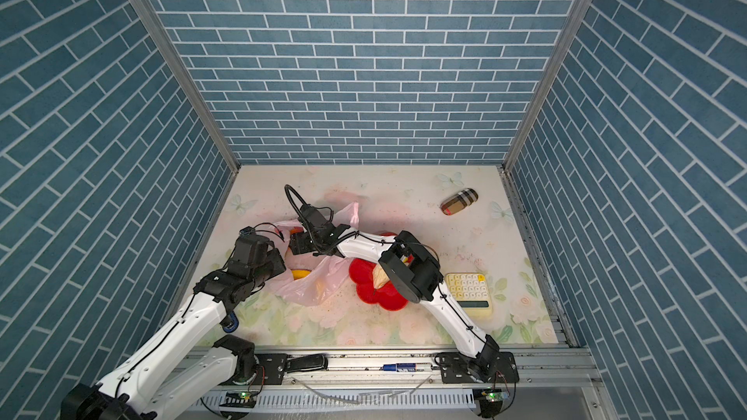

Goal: Take the fake fruits out of the plastic bag
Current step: 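Move the right gripper back over the bag and lower it inside, then close the right gripper on the orange fruit while the left holds the bag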

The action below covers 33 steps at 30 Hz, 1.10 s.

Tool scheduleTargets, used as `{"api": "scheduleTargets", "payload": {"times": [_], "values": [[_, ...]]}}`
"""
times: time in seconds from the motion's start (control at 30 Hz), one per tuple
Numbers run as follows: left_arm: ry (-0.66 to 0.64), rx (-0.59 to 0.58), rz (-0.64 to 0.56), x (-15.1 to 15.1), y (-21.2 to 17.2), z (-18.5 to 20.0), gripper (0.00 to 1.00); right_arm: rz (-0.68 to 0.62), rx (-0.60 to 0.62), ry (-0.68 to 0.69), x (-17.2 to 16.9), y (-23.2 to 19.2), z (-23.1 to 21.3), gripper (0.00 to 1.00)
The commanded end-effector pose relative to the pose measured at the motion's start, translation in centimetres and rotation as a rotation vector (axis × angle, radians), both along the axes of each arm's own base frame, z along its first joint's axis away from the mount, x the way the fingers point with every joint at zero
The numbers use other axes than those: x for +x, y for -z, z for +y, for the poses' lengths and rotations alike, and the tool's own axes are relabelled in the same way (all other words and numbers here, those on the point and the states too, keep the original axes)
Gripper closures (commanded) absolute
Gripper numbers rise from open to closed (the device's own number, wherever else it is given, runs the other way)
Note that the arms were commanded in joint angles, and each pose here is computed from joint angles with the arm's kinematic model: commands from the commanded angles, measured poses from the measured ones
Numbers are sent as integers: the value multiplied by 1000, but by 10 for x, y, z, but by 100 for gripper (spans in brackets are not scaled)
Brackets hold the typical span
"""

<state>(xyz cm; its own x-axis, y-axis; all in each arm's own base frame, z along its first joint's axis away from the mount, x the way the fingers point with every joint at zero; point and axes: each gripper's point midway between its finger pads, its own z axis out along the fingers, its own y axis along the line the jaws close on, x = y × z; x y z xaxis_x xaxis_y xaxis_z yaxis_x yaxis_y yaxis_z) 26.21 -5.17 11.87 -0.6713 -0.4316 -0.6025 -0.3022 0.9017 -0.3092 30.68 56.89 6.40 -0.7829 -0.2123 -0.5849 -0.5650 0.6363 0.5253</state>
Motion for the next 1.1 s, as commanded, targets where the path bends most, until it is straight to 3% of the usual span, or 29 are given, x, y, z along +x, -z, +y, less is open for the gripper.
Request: {"api": "scheduleTargets", "payload": {"times": [0.0,0.7,1.07], "values": [[12,-3,-16,2,-6,-1,95,-1,98,17,4,-11,15,28],[59,-35,-18,6,-3,-12,95,16,78,143,30,15,24,26],[66,-24,-23,6,-8,-11,95,35,20,209,37,34,20,31]]}}
